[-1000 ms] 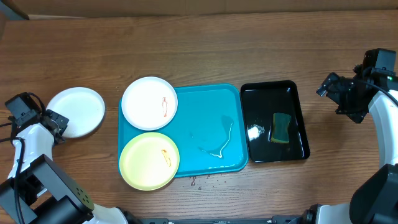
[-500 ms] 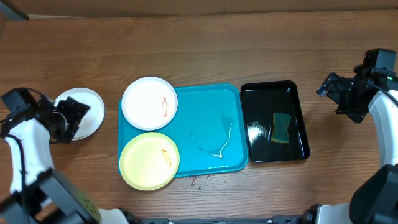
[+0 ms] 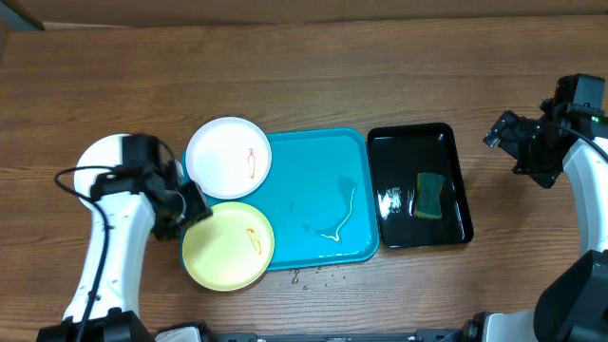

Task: Clean dirty plates on tray and stack at the side
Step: 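Move the left gripper to the yellow plate rim and grasp it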

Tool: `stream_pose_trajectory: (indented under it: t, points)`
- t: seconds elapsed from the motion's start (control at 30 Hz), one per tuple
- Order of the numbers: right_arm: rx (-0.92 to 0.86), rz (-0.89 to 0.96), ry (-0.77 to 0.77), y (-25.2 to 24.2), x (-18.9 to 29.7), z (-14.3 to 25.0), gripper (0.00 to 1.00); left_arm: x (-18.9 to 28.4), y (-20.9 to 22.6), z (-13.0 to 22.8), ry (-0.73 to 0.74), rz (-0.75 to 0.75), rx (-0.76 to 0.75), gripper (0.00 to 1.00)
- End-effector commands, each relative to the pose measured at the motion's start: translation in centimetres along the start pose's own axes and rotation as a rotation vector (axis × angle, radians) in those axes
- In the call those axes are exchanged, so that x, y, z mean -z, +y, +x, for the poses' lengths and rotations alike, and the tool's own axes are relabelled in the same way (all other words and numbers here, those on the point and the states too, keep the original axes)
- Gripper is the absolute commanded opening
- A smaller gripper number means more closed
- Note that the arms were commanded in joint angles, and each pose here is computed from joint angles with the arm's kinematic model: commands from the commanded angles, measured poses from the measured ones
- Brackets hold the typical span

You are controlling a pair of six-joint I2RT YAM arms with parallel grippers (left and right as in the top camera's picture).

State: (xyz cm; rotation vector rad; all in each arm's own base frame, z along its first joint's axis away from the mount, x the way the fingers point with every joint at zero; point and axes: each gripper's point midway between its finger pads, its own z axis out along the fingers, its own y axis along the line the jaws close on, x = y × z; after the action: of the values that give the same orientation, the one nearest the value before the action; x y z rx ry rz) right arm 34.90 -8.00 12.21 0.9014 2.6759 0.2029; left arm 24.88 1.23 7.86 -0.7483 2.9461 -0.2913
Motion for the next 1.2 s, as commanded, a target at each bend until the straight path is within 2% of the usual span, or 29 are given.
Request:
stream_pose_trajectory:
  t: [0.0,0.23,0.43,0.6,0.87,0.93,1.13,1.17]
  points:
    - [0.001,-0.021,-0.036,0.5,1.0,-0.8,1.00,-0.5,3.8,0.3,-0.043,-0.253,0.100,0.47]
    - [0.000,-0.020,-0.036,0.5,1.0,-0.8,1.00,0.3,4.4,3.1,0.048,-0.273,0.081,0.47]
    - [0.000,-0.020,-0.036,0.5,1.0,-0.8,1.00,0.5,5.4,3.1,-0.036,-0.300,0.164,0.38]
    - [0.000,-0.020,-0.036,0.5,1.0,-0.8,1.00,-1.5,6.2,4.2,-0.043,-0.302,0.209,0.39]
    - [0.000,-0.020,-0.036,0.5,1.0,-0.8,1.00,-3.3,6.8,5.1,-0.031,-0.303,0.205,0.38]
    - [0.001,-0.021,-0.036,0.5,1.0,-0.8,1.00,-3.3,6.7,5.1,-0.026,-0.296,0.195,0.34]
    - [0.000,-0.020,-0.036,0.5,1.0,-0.8,1.00,-3.5,6.4,5.3,-0.011,-0.277,0.166,0.33]
    - [0.000,-0.020,-0.036,0.5,1.0,-0.8,1.00,-3.5,6.4,5.3,-0.009,-0.276,0.166,0.29]
